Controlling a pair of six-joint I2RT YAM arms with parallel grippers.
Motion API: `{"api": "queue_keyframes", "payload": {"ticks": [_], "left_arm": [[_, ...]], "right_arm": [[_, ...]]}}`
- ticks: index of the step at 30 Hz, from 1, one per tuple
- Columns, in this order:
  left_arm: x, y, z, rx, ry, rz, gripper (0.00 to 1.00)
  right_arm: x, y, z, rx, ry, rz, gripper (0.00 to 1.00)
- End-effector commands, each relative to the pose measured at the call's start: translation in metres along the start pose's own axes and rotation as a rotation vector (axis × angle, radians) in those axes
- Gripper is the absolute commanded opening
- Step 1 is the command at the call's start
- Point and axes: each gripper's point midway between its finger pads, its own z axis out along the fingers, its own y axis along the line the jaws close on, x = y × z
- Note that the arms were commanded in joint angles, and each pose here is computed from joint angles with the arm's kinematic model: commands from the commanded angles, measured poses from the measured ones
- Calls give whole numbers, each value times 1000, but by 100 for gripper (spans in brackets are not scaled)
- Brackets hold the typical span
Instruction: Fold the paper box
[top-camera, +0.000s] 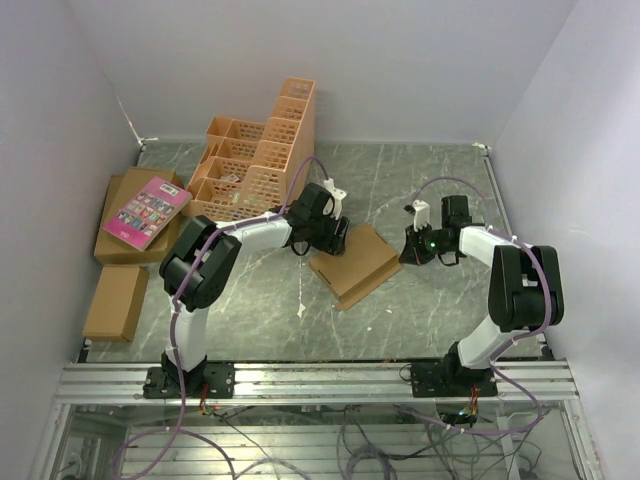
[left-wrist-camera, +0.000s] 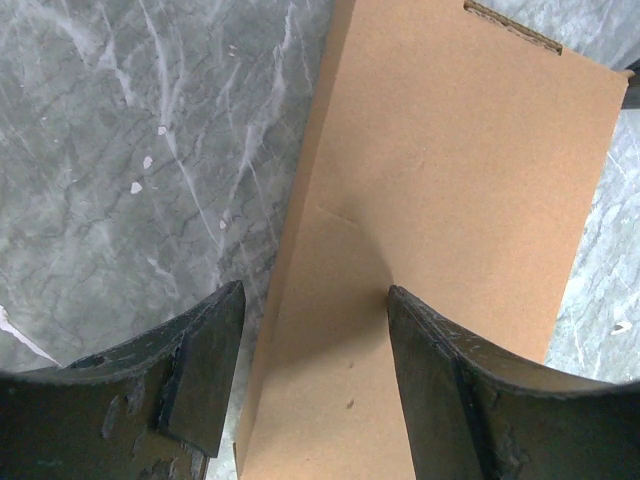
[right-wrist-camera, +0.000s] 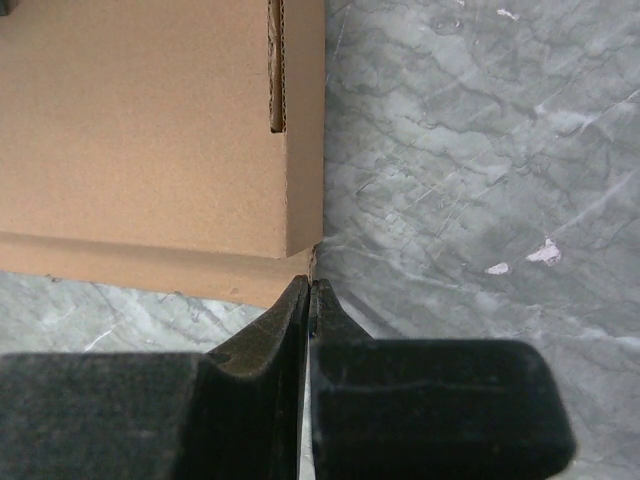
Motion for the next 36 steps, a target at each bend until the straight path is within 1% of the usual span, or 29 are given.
{"api": "queue_keyframes", "payload": {"ticks": [1,7,13,18,36], "left_arm": [[2,-11,-5,43,8,-3,69],[4,-15,-5,51,17,-3,69],[6,-15,-3,47,25,-14,69],[6,-17,-2,52,29,-23,69],[4,-25,4,62,58,-3,68]], "right_arm": [[-6,-7,-2,70,-7,-70,0],[-12,-5,-6,91,-22,-134,0],[-13,0,-9,71,-35,-207,0],[-10,2,-8,61,-28,-231,0],[-9,2,0,125,10,-306,0]]}}
